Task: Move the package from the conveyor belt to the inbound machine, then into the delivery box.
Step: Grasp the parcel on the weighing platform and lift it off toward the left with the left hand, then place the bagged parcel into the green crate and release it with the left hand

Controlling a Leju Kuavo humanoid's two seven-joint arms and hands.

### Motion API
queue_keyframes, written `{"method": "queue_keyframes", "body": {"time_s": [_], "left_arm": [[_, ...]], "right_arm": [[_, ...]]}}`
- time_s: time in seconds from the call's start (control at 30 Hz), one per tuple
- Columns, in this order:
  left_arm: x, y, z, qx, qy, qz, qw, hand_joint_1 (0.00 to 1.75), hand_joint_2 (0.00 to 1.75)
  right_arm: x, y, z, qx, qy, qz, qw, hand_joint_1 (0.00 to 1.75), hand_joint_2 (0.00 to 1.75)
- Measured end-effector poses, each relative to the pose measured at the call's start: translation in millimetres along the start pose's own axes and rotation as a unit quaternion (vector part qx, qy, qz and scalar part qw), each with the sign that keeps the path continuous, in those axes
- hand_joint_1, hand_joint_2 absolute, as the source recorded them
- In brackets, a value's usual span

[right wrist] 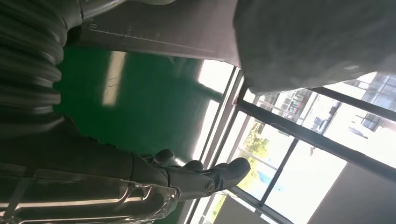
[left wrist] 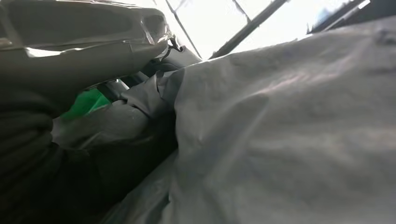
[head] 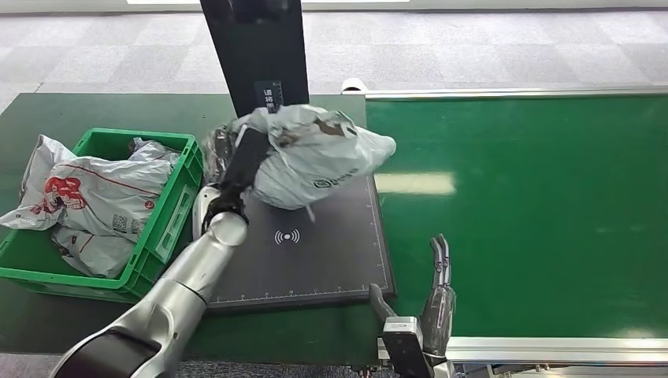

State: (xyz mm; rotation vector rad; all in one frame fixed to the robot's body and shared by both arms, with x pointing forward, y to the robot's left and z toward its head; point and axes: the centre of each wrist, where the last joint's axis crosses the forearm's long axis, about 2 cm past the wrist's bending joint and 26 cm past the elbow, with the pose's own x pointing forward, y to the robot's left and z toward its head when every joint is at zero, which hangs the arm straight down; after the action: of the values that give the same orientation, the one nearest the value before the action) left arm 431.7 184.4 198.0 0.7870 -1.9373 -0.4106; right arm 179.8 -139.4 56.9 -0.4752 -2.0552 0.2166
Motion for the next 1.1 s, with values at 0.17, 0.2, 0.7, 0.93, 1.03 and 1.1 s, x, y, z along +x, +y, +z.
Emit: {"method": "queue_keyframes", "body": {"time_s": [0.17,0.2,0.7,0.93,1.03,1.1], "left_arm": [[-7,66,-35,0.145,-0.023,0.05,0.988,1.75,1.75],[-10,76,-38,0.167,-0.029,0.055,0.984,1.75,1.75],[-127,206,-27,0.286,0.061,-0.12,0.949,1.75,1.75],[-187,226,1,0.225,0.19,-0.173,0.94,1.75,1.75],[-198,229,7,0.203,0.221,-0.186,0.936,1.75,1.75],[-202,231,9,0.194,0.235,-0.192,0.933,1.75,1.75]], "right_arm": [[4,-6,13,-0.013,0.018,0.007,1.0,0.0,1.75],[5,-7,14,-0.016,0.021,0.007,1.0,0.0,1.75],[6,-15,24,-0.043,0.05,0.006,0.998,0.0,1.75],[4,-17,24,-0.052,0.058,-0.004,0.997,0.0,1.75],[3,-18,23,-0.053,0.058,-0.006,0.997,0.0,1.75],[3,-18,22,-0.053,0.057,-0.006,0.997,0.0,1.75]]}}
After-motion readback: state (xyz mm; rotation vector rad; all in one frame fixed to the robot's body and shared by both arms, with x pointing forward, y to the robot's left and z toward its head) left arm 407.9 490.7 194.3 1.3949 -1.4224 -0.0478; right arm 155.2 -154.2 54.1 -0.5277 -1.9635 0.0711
